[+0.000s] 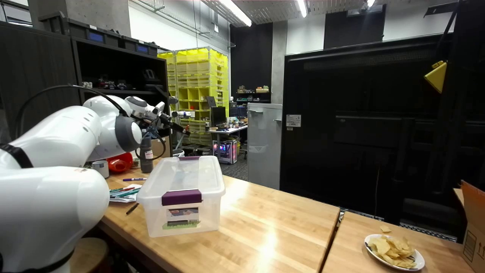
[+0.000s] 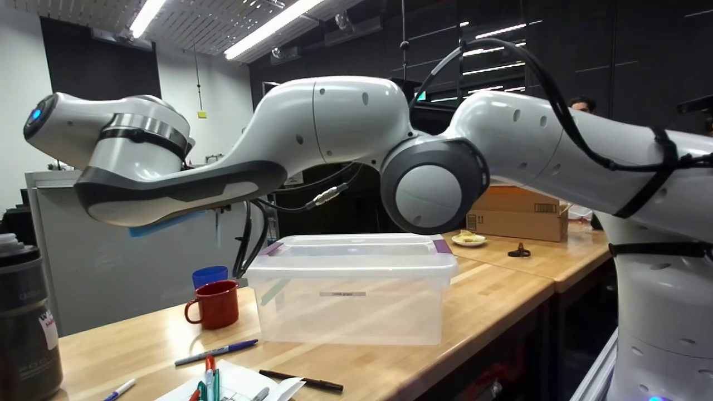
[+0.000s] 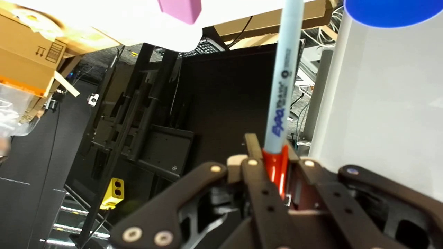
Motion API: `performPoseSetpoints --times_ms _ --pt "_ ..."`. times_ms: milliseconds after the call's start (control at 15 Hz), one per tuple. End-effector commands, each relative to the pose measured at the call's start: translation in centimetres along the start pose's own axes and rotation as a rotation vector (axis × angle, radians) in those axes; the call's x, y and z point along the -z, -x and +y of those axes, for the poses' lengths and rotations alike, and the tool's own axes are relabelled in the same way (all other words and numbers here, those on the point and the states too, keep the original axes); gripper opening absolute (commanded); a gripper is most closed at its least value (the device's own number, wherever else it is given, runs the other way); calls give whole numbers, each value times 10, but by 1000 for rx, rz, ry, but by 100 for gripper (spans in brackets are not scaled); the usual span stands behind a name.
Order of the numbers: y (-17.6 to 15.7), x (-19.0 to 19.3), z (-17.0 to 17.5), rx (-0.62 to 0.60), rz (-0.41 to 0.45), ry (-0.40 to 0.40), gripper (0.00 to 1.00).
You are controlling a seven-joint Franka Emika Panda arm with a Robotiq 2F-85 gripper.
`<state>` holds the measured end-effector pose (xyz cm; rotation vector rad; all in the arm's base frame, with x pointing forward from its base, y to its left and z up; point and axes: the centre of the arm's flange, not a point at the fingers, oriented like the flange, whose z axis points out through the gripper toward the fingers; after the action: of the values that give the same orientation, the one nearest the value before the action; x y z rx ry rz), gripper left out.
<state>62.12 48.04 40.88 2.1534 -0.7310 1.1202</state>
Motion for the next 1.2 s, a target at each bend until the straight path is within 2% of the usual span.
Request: performPoseSetpoints --times_ms 0,667,733,800,867,933,1000,1133 --pt "1 -1 0 5 0 1 16" --pt "4 -2 -2 12 2 4 16" --pt "4 -2 -2 12 2 4 41" --pt "4 -3 -2 7 6 2 5" --pt "5 -4 -2 8 7 3 6" --pt "5 -5 -3 10 4 7 43" --pt "6 -6 -3 11 8 9 15" --pt "6 -7 -3 12 9 11 21"
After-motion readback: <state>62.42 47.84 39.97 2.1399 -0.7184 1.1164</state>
